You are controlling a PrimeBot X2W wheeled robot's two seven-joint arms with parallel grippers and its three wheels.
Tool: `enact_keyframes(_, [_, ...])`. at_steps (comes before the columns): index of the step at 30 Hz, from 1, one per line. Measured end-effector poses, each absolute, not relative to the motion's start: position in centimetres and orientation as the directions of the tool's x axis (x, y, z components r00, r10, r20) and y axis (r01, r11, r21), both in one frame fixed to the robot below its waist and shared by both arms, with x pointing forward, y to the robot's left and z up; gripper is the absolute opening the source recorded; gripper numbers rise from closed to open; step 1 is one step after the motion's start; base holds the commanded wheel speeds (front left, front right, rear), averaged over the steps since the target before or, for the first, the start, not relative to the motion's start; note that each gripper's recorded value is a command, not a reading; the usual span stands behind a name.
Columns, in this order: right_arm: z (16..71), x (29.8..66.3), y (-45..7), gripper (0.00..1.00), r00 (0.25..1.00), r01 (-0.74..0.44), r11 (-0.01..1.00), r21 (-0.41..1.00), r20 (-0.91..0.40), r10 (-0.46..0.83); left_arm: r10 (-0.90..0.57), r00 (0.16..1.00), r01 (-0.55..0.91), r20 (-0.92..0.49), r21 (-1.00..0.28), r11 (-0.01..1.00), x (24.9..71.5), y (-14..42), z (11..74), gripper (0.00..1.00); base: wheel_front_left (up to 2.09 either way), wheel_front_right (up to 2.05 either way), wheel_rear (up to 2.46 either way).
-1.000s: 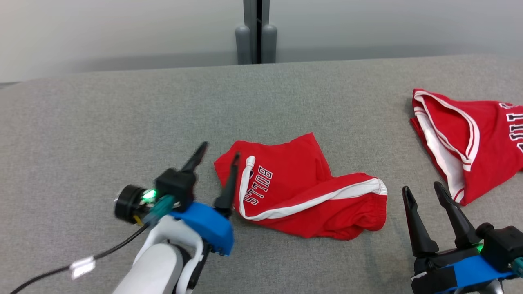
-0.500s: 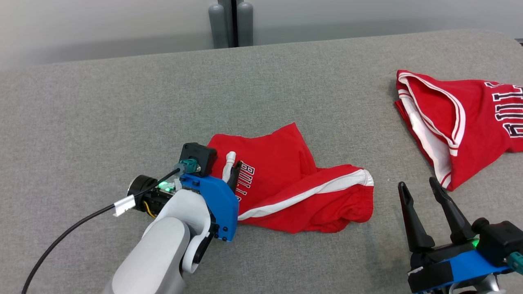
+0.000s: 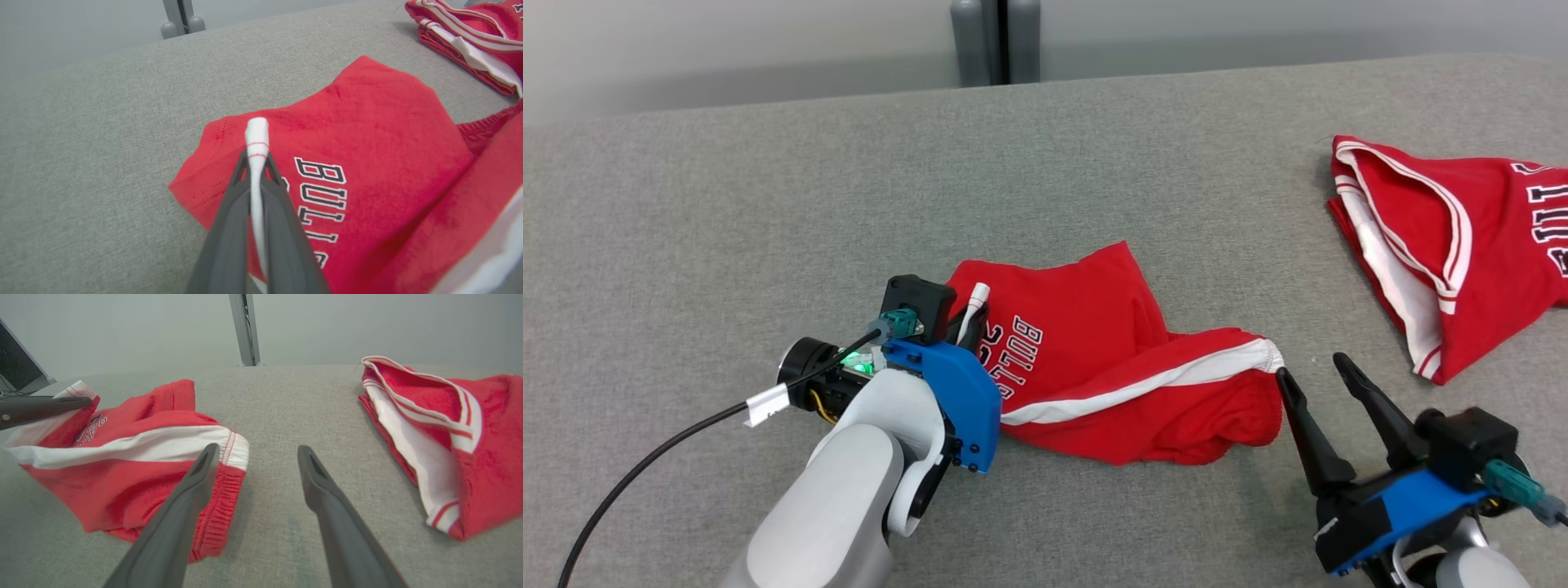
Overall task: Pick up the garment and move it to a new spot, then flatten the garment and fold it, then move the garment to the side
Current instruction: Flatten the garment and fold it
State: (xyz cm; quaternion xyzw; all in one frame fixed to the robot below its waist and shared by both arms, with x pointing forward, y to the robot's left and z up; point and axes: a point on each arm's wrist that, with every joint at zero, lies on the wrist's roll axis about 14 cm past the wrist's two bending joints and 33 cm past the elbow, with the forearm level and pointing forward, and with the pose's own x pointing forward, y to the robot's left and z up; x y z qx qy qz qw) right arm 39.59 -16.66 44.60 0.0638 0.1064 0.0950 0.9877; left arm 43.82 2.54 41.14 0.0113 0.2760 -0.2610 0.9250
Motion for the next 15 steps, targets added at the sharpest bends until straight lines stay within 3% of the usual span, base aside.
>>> enact_keyframes(9, [42.3, 41.4, -13.8, 1.00, 0.906, -0.268, 0.944, 0.194, -0.283, 0.316, -0.468, 0.731, 0.475, -0.498, -0.122, 0.872, 43.7, 3.2, 41.2, 0.00, 0.00, 0.00, 0.00])
enact_keyframes(11, [42.2, 41.8, -13.4, 0.26, 0.900, -0.282, 0.938, 0.200, -0.283, 0.331, -0.469, 0.740, 0.473, -0.483, -0.123, 0.873, 43.8, 3.3, 41.4, 0.00, 0.00, 0.00, 0.00])
enact_keyframes(12, [42.3, 42.0, -13.3, 0.00, 0.900, -0.287, 0.937, 0.201, -0.278, 0.336, -0.469, 0.744, 0.472, -0.476, -0.123, 0.873, 43.8, 3.3, 41.5, 0.00, 0.00, 0.00, 0.00])
enact_keyframes(15, [43.0, 42.4, -13.5, 0.00, 0.908, -0.299, 0.936, 0.188, -0.245, 0.339, -0.467, 0.780, 0.462, -0.416, -0.119, 0.879, 44.4, 3.4, 42.7, 0.00, 0.00, 0.00, 0.00])
